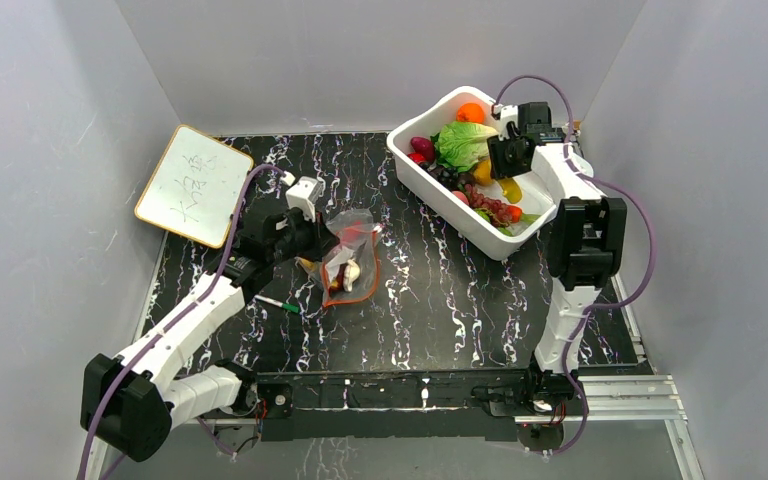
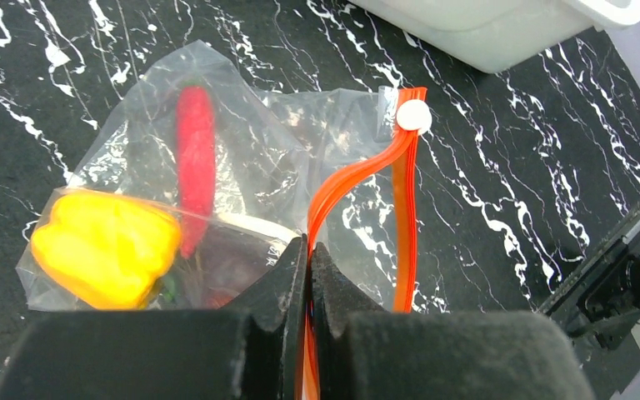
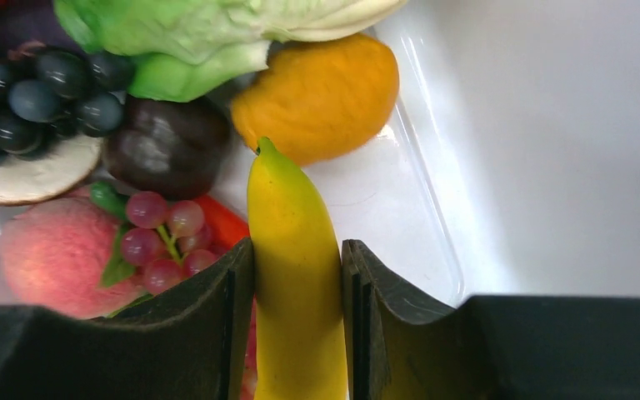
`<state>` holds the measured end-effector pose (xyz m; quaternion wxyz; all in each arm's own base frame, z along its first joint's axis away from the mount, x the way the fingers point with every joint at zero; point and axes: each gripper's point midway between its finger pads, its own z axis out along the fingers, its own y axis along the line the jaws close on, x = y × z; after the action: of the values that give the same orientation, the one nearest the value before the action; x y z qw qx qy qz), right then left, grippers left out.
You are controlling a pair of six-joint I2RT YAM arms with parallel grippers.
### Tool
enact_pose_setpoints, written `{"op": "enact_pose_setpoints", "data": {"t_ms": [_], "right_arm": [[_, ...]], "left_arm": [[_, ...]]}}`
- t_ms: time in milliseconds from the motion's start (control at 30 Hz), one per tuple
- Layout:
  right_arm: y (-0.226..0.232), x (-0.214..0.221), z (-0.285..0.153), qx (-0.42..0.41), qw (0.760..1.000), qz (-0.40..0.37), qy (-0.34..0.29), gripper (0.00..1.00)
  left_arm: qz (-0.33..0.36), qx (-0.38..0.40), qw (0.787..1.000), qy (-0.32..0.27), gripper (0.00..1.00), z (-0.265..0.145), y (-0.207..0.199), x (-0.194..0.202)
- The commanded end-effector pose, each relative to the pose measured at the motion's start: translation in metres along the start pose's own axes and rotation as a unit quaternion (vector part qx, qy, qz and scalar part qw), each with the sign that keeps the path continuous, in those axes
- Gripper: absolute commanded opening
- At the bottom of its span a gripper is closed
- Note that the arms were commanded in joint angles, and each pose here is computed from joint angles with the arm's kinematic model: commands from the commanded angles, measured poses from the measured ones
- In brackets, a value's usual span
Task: Place the food in the zip-top bag and seal the zipper
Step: Pick up the fake fruit from the bin, then place the fake fruit in the zipper food storage bag.
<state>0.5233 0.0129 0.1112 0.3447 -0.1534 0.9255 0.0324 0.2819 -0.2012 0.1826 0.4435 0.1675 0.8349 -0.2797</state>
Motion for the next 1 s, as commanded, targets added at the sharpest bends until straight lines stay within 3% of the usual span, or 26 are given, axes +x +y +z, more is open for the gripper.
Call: {"op": "enact_pose_setpoints", "data": {"t_ms": [0,467,767,967], "right_arm": [[0.005,-0.038,-0.036,0.027,0.997,0.025,-0.061,0.14],[0.092,-0.083,-0.132,-0.031,0.978,0.116,-0.170,0.15],[0.175,-0.088,-0.188,-0.148,0.954,0.160,-0.207,0.14],[0.237,-0.075,-0.205,-0.248,0.934,0.173,-0.189,0.15]], "left_arm": [[-0.007,-0.013,0.999,-0.038,0.00,-0.008,-0.004,-0.032],[-0.043,-0.004,0.998,-0.051,0.00,0.007,-0.009,-0.052],[-0.056,0.008,0.997,-0.058,0.00,0.020,-0.013,-0.064],[-0.057,0.010,0.996,-0.068,0.00,0.021,-0.013,-0.069]]}}
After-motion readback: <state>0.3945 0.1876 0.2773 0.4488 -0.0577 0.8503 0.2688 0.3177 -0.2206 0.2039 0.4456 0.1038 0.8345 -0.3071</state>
